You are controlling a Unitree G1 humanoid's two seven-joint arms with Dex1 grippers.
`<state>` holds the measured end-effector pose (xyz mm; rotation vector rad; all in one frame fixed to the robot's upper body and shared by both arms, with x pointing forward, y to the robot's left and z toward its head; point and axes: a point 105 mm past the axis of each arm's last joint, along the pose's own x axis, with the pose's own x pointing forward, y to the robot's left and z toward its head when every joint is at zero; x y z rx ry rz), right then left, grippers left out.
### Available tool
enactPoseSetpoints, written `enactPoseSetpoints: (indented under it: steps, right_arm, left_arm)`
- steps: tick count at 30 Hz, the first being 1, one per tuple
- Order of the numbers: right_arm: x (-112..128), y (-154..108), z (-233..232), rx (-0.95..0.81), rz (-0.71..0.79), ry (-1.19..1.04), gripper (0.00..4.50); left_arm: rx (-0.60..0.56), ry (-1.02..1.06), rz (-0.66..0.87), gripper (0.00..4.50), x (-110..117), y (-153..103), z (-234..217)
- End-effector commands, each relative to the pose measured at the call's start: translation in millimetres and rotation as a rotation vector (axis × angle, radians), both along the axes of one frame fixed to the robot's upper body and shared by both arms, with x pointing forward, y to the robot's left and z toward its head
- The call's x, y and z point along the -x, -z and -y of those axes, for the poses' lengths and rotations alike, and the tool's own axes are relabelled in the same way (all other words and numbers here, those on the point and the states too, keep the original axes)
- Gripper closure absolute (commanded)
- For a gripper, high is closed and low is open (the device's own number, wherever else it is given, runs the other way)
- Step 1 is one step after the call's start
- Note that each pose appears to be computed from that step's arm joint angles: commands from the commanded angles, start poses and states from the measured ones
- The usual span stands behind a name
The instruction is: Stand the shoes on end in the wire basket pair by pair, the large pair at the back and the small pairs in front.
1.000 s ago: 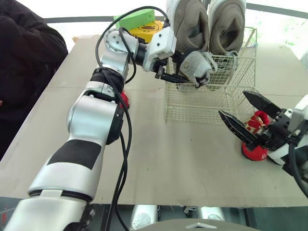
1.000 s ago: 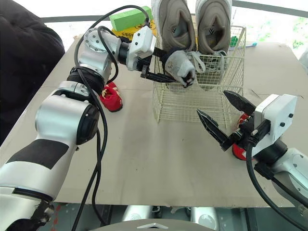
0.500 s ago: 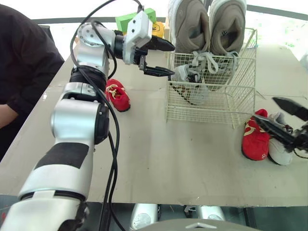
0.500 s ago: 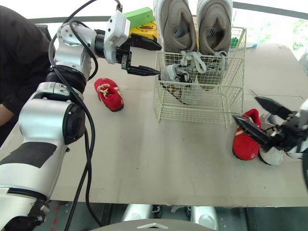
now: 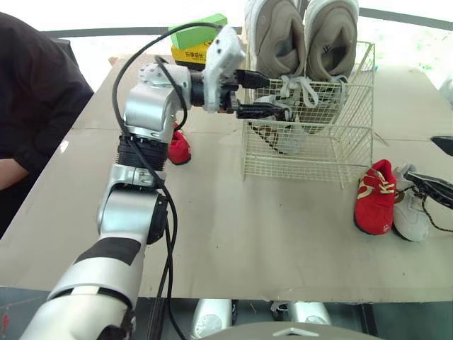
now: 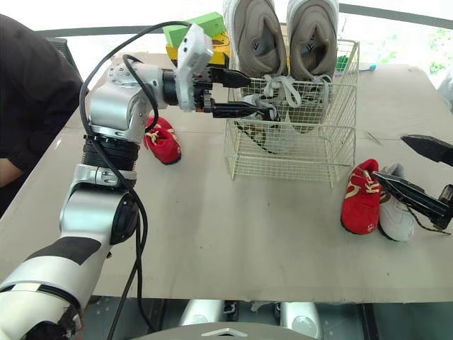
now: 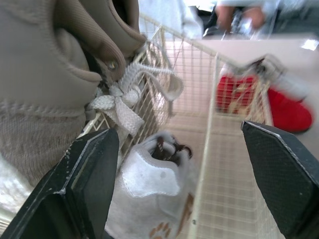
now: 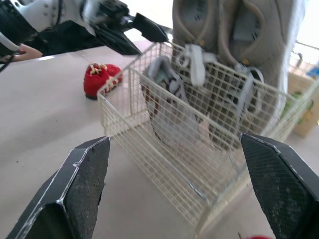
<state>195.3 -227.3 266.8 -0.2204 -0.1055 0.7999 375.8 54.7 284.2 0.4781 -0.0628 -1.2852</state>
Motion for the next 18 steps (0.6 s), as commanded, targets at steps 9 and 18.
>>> enactPoseSetpoints:
  steps: [9, 18]
  right_arm:
    - [7.2, -0.3, -28.2, -0.032, 0.050, -0.027, 0.50]
    - [-2.4, 13.0, -47.5, -0.074, 0.027, -0.072, 0.50]
  left_arm:
    - [-0.238, -0.056, 0.196, 1.00, -18.6, -5.8, -1.0]
    - [-0.371, -0.038, 0.292, 1.55, -19.8, 4.0, -10.4]
